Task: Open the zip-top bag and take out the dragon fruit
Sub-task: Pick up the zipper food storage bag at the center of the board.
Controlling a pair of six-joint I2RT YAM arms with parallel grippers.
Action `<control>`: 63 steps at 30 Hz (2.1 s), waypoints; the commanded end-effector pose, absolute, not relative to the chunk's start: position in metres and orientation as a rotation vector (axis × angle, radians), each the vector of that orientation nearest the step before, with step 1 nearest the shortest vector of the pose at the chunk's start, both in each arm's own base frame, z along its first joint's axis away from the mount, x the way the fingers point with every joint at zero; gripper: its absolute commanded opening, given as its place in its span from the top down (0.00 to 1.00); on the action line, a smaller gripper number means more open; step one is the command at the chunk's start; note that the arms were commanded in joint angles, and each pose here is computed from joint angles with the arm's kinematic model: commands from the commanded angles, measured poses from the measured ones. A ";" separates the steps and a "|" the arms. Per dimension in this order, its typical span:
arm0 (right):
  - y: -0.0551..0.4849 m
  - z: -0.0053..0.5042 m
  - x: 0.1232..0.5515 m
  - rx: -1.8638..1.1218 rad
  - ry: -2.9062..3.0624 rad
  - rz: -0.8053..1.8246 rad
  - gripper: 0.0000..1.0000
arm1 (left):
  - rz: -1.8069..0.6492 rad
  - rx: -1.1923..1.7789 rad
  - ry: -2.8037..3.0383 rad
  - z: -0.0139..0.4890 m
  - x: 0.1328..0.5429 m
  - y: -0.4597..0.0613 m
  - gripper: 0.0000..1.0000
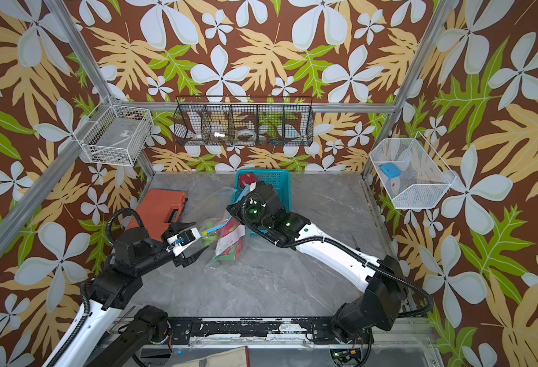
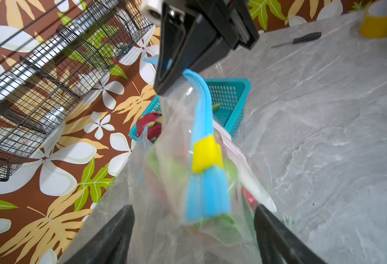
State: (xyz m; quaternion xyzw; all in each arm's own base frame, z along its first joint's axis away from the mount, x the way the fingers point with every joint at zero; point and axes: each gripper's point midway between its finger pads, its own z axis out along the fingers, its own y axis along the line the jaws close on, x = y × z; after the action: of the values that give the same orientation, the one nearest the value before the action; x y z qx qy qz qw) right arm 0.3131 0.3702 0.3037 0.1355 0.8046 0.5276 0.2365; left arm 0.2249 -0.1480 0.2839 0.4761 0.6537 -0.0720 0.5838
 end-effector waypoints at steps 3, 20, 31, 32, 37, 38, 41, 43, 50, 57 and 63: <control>0.371 0.316 0.318 0.385 2.124 1.503 0.99 | -0.237 1.103 1.527 0.291 0.224 -0.155 0.31; 0.399 0.315 0.300 -0.179 2.237 1.351 0.54 | -0.251 1.118 1.551 0.303 0.213 -0.153 1.00; 0.334 0.364 0.246 -1.085 1.733 0.770 0.42 | -0.231 1.162 1.580 0.299 0.203 -0.148 1.00; 0.327 0.374 0.238 -1.111 1.615 0.743 0.38 | -0.250 1.181 1.593 0.298 0.200 -0.149 1.00; 0.322 0.368 0.197 -1.371 1.126 0.613 0.13 | -0.322 1.277 1.671 0.296 0.189 -0.153 1.00; 0.325 0.364 0.197 -1.418 1.087 0.588 0.10 | -0.321 1.288 1.680 0.298 0.188 -0.152 1.00; 0.342 0.358 0.203 -1.558 1.058 0.581 0.10 | -0.284 1.320 1.680 0.301 0.188 -0.149 1.00; 0.356 0.355 0.205 -1.648 1.035 0.620 0.10 | -0.246 1.333 1.669 0.302 0.189 -0.146 1.00; 0.398 0.353 0.217 -1.840 0.925 0.771 0.11 | -0.182 1.322 1.624 0.317 0.190 -0.142 1.00; 0.424 0.343 0.225 -1.913 0.920 0.925 0.16 | -0.108 1.330 1.562 0.332 0.188 -0.137 1.00; 0.444 0.331 0.233 -1.917 0.954 1.036 0.28 | -0.084 1.338 1.549 0.338 0.188 -0.135 1.00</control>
State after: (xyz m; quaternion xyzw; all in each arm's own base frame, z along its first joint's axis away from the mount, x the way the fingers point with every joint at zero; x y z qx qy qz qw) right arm 0.2435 0.4441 0.3329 -0.7530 0.3733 0.3658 0.3998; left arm 0.1857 -0.1351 0.3334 0.5518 0.6560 -0.0463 0.5129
